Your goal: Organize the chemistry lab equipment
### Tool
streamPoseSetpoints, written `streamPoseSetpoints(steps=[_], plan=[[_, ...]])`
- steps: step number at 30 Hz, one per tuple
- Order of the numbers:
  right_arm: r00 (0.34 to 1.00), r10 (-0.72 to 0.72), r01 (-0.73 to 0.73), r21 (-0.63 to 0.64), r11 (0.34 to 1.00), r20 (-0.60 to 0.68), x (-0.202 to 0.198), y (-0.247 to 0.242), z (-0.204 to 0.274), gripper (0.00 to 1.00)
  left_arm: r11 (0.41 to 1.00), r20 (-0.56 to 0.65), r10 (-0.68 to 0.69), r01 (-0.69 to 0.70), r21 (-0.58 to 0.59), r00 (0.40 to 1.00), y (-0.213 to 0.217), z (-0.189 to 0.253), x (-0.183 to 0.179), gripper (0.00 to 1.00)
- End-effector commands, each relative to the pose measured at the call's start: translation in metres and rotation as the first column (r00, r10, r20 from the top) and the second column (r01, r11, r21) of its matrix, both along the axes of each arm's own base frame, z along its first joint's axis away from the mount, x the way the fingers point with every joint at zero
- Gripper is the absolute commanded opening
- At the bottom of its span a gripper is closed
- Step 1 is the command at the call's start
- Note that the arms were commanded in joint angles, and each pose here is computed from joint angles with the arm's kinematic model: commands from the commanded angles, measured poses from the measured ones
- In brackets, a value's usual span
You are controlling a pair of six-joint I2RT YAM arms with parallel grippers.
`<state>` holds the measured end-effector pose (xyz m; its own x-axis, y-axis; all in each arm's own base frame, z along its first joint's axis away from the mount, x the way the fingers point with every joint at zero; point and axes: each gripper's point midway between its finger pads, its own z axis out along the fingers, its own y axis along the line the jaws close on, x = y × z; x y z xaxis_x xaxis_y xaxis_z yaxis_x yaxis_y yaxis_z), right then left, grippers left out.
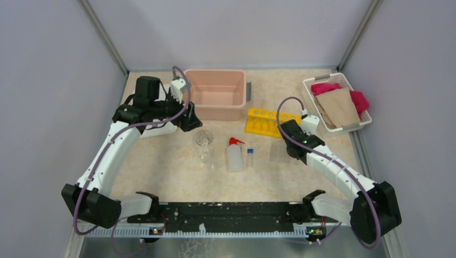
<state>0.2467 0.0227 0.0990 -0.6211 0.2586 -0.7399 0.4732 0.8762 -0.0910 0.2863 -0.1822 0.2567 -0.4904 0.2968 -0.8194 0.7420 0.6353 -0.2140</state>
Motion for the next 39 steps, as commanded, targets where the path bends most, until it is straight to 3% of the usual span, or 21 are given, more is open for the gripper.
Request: streamPoseSetpoints(steps=[1, 14, 19, 24, 29, 33, 39], plan=[[1.000, -0.015, 0.015, 0.022, 1.000, 0.017, 0.005, 0.002, -0.002, 0.00, 1.000, 0.039, 0.003, -0.003, -0.009, 0.999, -0.001, 0.010, 0.004, 0.99], [0.999, 0.029, -0.028, 0.080, 0.996, -0.016, 0.005, 0.015, -0.015, 0.00, 1.000, 0.054, 0.004, -0.004, -0.004, 0.999, 0.001, 0.010, 0.004, 0.99], [0.998, 0.046, -0.050, 0.122, 0.991, 0.036, 0.006, 0.020, -0.001, 0.27, 1.000, 0.054, 0.007, -0.007, -0.001, 0.999, 0.001, 0.010, 0.005, 0.99], [0.994, 0.074, -0.087, 0.163, 0.983, 0.082, 0.005, 0.026, 0.019, 0.44, 1.000, 0.055, 0.006, -0.006, -0.004, 0.998, 0.001, 0.012, 0.004, 0.99], [0.986, 0.108, -0.132, 0.190, 0.973, 0.130, 0.008, 0.038, 0.049, 0.43, 1.000, 0.054, 0.015, -0.014, -0.007, 0.998, 0.001, 0.015, 0.005, 0.99], [0.966, 0.178, -0.217, 0.215, 0.952, 0.186, 0.013, 0.068, 0.075, 0.33, 0.999, 0.052, 0.034, -0.034, -0.013, 0.998, 0.003, 0.018, 0.007, 0.99], [0.915, 0.372, -0.402, 0.304, 0.864, 0.154, 0.021, 0.143, 0.063, 0.28, 0.992, 0.033, 0.123, -0.122, -0.025, 0.992, 0.016, 0.020, 0.020, 0.99]])
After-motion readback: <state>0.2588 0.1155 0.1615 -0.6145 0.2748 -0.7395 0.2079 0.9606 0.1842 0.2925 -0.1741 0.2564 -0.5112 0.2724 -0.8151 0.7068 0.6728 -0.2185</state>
